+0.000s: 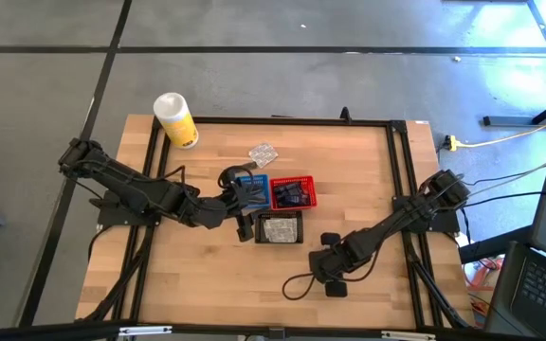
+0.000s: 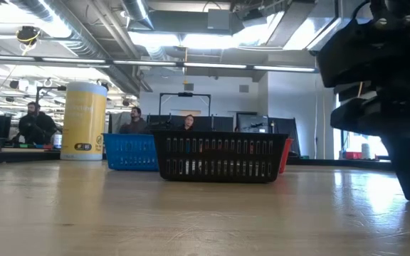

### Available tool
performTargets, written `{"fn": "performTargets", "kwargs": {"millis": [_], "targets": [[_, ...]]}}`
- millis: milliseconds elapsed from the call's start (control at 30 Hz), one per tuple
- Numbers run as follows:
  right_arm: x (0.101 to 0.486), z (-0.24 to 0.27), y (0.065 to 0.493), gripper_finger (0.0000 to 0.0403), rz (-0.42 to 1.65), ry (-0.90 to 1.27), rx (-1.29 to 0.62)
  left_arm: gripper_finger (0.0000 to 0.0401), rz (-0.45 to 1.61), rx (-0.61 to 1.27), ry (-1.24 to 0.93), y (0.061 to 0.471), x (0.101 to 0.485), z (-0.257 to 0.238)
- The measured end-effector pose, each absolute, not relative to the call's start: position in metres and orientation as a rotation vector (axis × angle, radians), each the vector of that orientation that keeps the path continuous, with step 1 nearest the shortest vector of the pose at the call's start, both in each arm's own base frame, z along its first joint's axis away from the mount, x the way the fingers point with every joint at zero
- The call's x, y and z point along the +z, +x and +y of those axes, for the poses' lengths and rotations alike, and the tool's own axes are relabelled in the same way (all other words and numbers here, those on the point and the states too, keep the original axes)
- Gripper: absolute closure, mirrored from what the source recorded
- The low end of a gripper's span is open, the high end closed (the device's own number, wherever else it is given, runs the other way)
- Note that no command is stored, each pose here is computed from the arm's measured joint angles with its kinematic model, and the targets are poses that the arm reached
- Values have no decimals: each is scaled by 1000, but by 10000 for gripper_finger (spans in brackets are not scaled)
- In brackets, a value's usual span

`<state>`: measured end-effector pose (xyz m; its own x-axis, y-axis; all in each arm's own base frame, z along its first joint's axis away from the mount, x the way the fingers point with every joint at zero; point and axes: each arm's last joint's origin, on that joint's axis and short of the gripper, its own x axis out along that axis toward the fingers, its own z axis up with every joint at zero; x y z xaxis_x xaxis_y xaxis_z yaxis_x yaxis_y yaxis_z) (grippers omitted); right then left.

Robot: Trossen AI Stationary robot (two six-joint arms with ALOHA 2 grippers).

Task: Pick & Place Travel size toiletries
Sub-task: Put the black comb into the blue bin

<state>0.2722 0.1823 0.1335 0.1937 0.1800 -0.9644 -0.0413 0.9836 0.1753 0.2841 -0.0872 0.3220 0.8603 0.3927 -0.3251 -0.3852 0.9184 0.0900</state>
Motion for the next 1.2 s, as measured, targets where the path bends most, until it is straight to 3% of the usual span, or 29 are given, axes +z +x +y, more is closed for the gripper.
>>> {"fn": "performTargets", "kwargs": {"millis": [333,867,1200], "targets": [[132,185,271,396,1408,158,218,148,346,408,22,284,322,-87],[133,186,271,401,1412,168,227,148,346,408,22,284,322,-87],[164,198,292,402,1280,98,300,148,346,408,22,284,322,-87]]}}
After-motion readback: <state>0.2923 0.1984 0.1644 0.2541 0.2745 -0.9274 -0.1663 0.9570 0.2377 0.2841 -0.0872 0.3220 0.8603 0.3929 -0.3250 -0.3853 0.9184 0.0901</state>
